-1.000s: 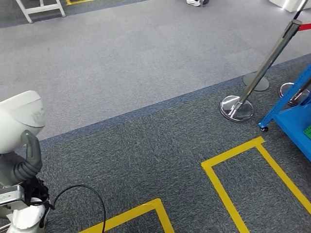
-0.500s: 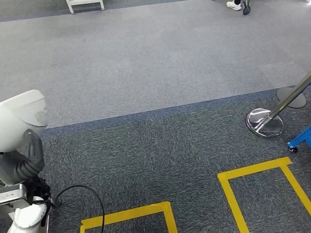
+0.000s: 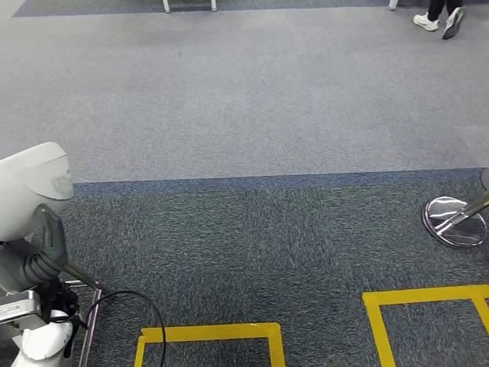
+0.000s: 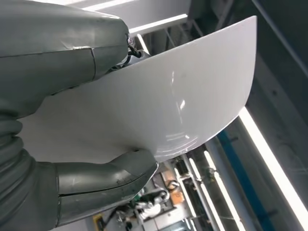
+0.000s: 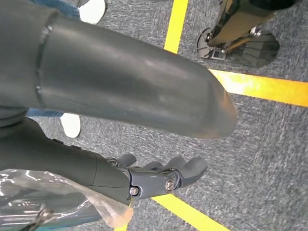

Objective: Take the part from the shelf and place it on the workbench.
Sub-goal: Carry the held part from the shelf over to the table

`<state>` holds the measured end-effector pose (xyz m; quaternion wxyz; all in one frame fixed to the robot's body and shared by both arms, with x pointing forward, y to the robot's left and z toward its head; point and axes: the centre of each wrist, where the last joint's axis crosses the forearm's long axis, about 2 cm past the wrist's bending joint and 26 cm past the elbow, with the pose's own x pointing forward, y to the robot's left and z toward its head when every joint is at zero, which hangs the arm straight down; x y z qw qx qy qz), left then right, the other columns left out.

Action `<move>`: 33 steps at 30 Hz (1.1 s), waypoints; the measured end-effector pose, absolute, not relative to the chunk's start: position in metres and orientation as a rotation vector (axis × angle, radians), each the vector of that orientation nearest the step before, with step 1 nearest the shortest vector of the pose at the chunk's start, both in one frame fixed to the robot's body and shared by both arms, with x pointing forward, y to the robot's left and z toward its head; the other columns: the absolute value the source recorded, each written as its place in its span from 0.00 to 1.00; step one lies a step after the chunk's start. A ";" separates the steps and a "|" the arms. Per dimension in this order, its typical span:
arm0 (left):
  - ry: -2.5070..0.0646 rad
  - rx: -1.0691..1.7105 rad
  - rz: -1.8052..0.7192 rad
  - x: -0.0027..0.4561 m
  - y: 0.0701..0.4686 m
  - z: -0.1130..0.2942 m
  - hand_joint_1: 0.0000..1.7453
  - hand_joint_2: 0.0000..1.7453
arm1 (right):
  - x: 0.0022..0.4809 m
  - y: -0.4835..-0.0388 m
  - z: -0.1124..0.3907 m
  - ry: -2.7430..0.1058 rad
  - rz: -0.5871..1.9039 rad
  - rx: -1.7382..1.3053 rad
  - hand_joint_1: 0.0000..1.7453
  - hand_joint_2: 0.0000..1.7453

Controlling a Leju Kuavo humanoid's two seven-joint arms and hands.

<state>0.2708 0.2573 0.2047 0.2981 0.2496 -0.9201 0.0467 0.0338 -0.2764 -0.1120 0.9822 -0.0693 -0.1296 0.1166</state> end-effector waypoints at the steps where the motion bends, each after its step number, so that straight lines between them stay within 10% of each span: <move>1: -2.444 0.664 0.124 0.271 0.258 0.205 1.00 1.00 | 0.035 -0.276 -0.112 -0.263 0.235 -0.140 0.00 0.00; 33: -2.453 0.806 0.140 0.271 0.254 0.206 1.00 1.00 | 0.037 -0.275 -0.112 -0.261 0.241 -0.139 0.00 0.00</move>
